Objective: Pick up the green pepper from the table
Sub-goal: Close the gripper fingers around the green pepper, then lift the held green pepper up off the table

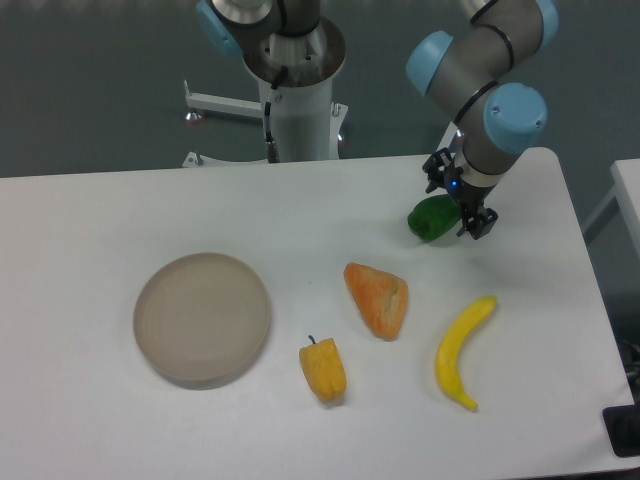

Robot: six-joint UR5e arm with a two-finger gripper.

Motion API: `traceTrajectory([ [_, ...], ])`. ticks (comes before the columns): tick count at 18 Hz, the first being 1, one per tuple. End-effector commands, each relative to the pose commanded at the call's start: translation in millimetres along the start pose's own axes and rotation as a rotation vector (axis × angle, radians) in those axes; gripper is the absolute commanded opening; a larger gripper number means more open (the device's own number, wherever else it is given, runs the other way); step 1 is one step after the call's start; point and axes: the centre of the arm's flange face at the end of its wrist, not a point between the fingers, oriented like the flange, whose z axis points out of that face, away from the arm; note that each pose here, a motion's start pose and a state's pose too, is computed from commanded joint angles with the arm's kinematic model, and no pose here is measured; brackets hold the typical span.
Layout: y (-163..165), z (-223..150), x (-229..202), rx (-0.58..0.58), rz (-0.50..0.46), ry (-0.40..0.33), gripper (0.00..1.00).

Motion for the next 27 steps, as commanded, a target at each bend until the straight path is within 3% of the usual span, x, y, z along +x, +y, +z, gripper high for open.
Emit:
traceTrajectory([
  [7, -7.8, 34.5, 15.1, 0.009, -0.012, 0.070, 0.98],
  [9, -6.7, 32.6, 15.0, 0.008, -0.014, 0.069, 0.76],
  [10, -6.1, 28.5, 13.9, 0.003, -0.014, 0.063, 0.59],
  [12, -4.9, 20.8, 12.6, 0.002, -0.016, 0.053, 0.38],
  [13, -3.4, 14.3, 10.3, -0.001, -0.017, 0.039, 0.32],
  [15, -0.5, -3.9, 3.5, 0.000, -0.026, 0.008, 0.33],
  [17, -2.3, -33.0, -9.1, 0.002, -0.128, -0.048, 0.33],
  [18, -8.4, -45.3, -16.0, 0.002, -0.178, -0.060, 0.32],
  [20, -26.0, -63.0, -29.8, -0.003, -0.174, -0.083, 0.32],
  [23, -62.8, -83.4, -63.7, 0.031, -0.287, -0.139, 0.31],
  [27, -68.6, -99.3, -83.8, 0.047, -0.300, -0.178, 0.32],
])
